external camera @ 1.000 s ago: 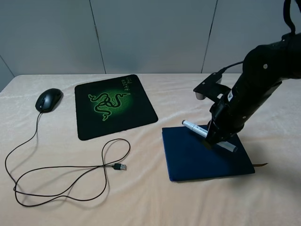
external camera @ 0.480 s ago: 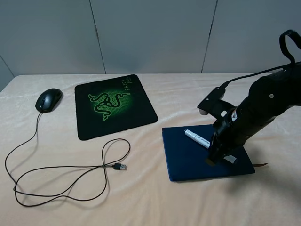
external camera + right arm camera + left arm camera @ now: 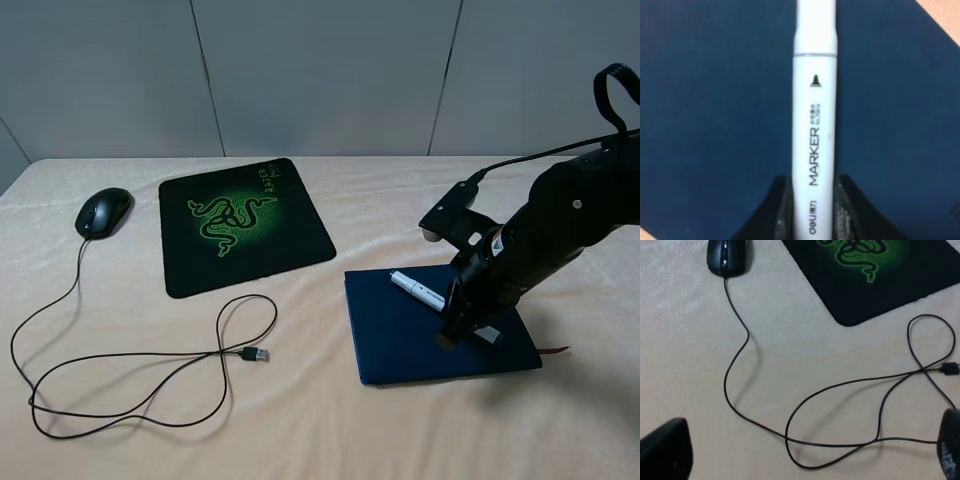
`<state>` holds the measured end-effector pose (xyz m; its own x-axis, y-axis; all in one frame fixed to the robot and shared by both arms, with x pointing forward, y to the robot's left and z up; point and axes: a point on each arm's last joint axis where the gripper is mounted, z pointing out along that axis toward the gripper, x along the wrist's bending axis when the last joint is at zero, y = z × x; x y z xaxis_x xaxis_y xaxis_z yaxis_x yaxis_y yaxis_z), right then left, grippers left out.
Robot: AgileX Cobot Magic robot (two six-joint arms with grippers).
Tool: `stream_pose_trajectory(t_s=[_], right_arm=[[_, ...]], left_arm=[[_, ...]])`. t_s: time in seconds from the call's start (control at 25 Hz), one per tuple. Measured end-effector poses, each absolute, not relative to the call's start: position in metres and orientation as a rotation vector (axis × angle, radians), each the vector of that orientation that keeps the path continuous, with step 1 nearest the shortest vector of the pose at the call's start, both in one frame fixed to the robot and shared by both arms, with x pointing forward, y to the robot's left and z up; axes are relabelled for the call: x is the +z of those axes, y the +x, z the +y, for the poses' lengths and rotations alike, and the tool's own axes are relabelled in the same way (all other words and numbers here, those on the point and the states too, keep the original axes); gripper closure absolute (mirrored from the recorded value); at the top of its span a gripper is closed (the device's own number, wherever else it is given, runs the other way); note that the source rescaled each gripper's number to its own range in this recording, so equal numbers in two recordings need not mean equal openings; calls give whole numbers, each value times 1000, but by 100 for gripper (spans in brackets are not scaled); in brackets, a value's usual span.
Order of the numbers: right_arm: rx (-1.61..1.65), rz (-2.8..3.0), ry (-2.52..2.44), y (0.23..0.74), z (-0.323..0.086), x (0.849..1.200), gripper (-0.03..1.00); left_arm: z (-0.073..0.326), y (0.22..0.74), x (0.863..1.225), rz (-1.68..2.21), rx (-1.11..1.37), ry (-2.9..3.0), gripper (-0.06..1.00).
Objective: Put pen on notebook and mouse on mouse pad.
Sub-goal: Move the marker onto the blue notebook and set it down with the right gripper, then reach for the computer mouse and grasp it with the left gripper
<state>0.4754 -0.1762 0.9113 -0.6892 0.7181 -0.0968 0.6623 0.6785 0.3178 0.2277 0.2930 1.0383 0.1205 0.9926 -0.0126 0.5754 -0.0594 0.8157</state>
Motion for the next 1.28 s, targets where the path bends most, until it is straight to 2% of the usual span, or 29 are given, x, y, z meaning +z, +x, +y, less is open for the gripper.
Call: stream_pose_trajectory(t_s=[0.04,0.08,0.12,0.16,0.2,0.28,0.44,0.76,1.0,1.28], right_arm=[[382,2678,1117,475,-176,911,78],[382,2678,1117,475,-176,911,62],[381,2678,1122,475,-176,911,35],[380,2677,1129,475,-176,911,19],[378,2676,1136,475,-176,911,11],[374,2676,1148,475,-177,911,2],[371,2678,1152,474,-177,911,-3],[372,2678,1153,477,-175,921,-3],[378,2674,1154,480,-174,946,-3],[381,2664,1211,468,-179,1000,-3]], left_arm=[[293,228,1038,1533,779,1720,-1],[293,228,1038,1533,779,1720,-1],[293,228,1038,1533,779,1720,-1],[293,228,1038,1533,779,1720,-1],[293,228,1038,1533,779,1720,-1],[293,228,1038,1533,779,1720,-1],[293,228,1038,1533,779,1720,-1],[293,228,1038,1533,779,1720,-1],[293,228,1038,1533,779,1720,-1],[293,228,1038,1533,779,1720,-1]])
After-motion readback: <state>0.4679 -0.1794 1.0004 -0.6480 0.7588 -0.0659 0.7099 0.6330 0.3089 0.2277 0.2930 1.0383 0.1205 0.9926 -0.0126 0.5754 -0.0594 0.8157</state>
